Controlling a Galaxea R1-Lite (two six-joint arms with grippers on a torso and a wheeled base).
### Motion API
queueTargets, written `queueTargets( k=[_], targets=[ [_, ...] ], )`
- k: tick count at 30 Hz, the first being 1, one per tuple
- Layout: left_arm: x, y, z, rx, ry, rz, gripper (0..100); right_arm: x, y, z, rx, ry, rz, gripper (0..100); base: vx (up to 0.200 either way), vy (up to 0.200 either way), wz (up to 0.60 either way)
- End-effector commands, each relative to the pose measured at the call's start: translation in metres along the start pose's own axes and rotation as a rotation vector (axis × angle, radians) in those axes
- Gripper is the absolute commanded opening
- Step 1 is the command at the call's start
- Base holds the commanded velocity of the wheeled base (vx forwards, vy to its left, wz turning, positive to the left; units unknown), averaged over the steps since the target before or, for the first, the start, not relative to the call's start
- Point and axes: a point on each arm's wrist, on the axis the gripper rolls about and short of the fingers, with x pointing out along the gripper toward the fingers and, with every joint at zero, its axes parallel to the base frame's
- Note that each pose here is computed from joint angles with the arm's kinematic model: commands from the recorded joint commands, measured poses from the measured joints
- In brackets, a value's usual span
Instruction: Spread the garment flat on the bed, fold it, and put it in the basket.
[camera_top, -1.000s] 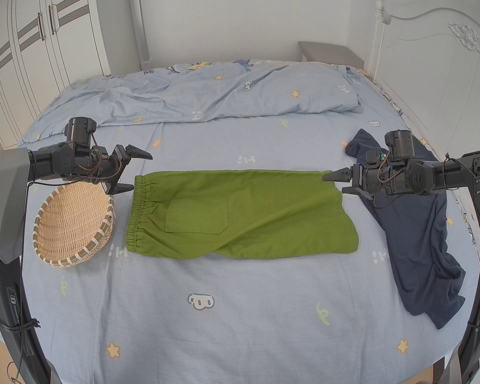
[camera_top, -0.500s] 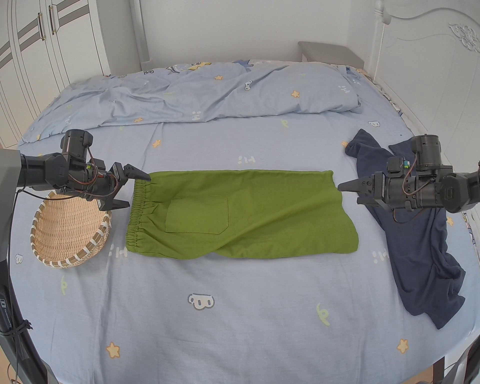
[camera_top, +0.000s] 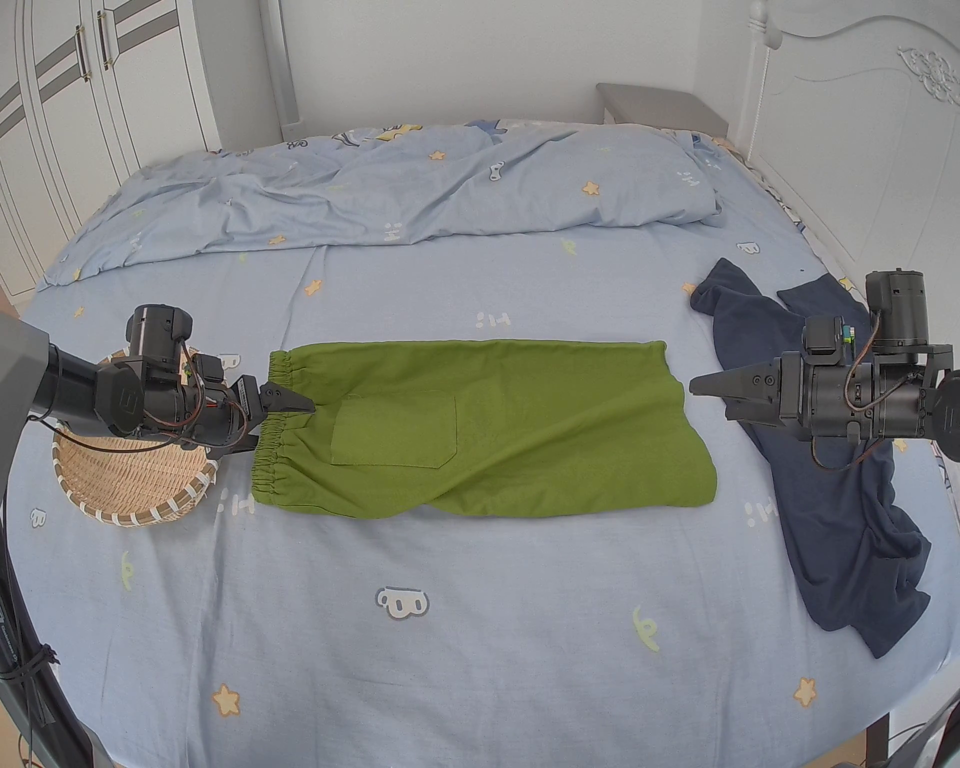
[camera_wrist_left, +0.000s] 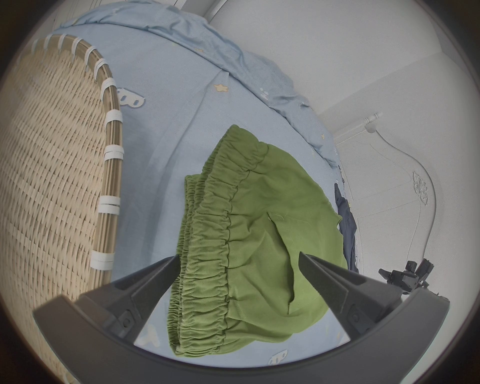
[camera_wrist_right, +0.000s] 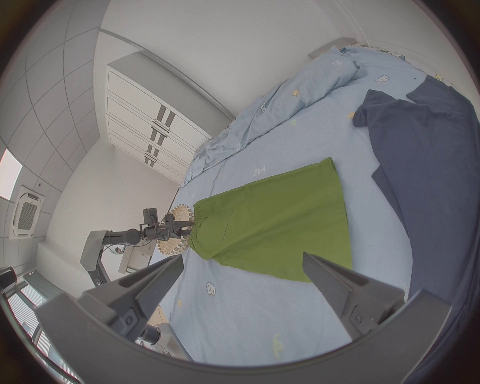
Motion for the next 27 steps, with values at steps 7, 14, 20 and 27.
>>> queueTargets(
  k=[7, 14, 20, 27],
  targets=[
    [0.0059, 0.0026, -0.0118, 0.015, -0.006, -0.008, 100, -0.0040, 0.0050, -0.0010, -0.008, -0.006, 0.008, 100, 0.000, 0.000, 0.00],
    [0.0038, 0.0044, -0.0100, 0.017, -0.015, -0.004, 100, 0.0009, 0.0017, -0.0032, 0.000, 0.010, 0.006, 100, 0.000, 0.000, 0.00],
    [0.0080, 0.0045, -0.0122, 0.050, -0.019, 0.033, 100, 0.0026, 0.0013, -0.0039, 0.003, 0.016, 0.007, 100, 0.000, 0.000, 0.00],
    [0.0114, 0.0022, -0.0160, 0.071, -0.015, 0.058, 100, 0.0041, 0.0035, -0.0047, 0.000, 0.021, 0.014, 100, 0.000, 0.000, 0.00]
  ],
)
